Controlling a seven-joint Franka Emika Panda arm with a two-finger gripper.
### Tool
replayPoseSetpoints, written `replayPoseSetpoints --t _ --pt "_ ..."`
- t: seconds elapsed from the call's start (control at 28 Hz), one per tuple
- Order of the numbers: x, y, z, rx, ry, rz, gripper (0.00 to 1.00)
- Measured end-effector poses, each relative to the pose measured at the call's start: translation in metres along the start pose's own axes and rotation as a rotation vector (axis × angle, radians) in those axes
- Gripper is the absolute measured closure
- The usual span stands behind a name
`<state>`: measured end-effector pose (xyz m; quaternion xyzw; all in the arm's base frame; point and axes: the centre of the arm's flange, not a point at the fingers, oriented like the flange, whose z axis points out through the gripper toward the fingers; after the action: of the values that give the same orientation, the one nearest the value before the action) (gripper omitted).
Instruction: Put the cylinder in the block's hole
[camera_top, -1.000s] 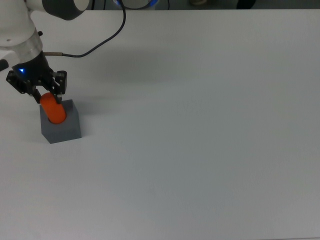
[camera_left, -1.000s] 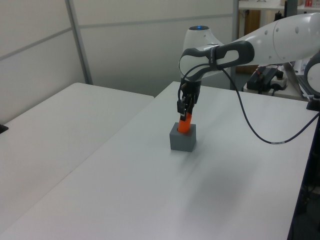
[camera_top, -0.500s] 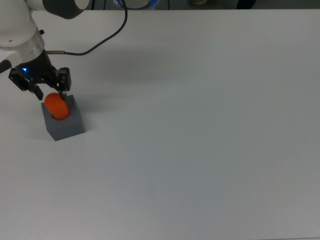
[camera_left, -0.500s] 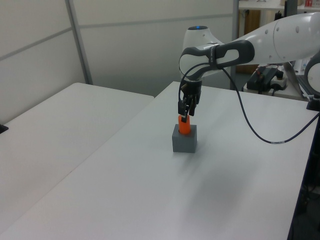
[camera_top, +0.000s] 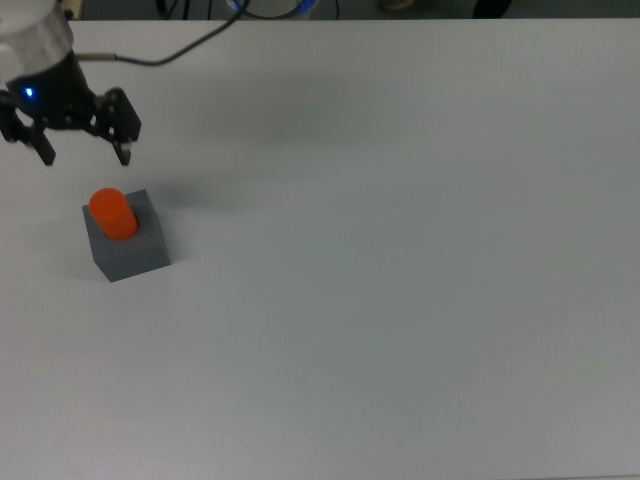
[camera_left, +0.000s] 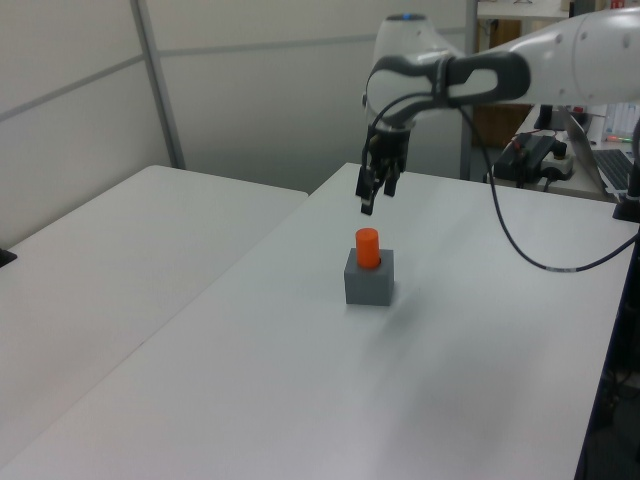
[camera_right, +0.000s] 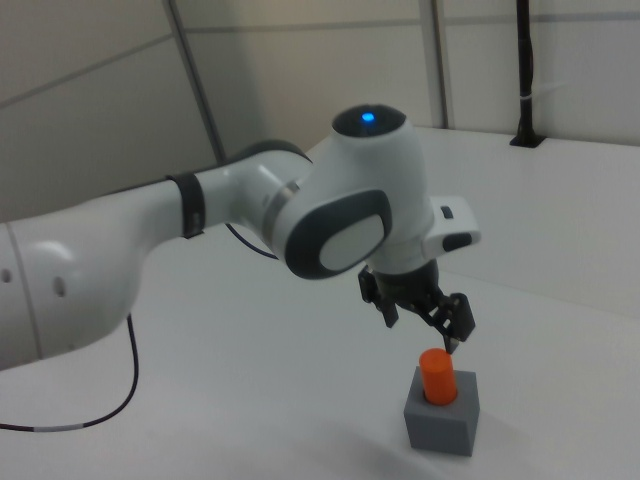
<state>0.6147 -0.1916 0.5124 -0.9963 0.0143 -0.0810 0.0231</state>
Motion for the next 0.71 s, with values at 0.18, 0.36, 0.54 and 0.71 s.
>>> replayPoseSetpoints --t 0.18,0.36,0.54,0.71 --pt "-0.016 0.006 -0.031 -0.033 -0.031 -0.003 0.00" --pt "-0.026 0.017 -0.044 -0.065 -0.050 0.006 0.00" --pt "-0.039 0.034 -0.046 -0.107 -0.110 0.016 0.00" --pt "-0.041 0.036 -0.046 -0.126 -0.133 0.012 0.00"
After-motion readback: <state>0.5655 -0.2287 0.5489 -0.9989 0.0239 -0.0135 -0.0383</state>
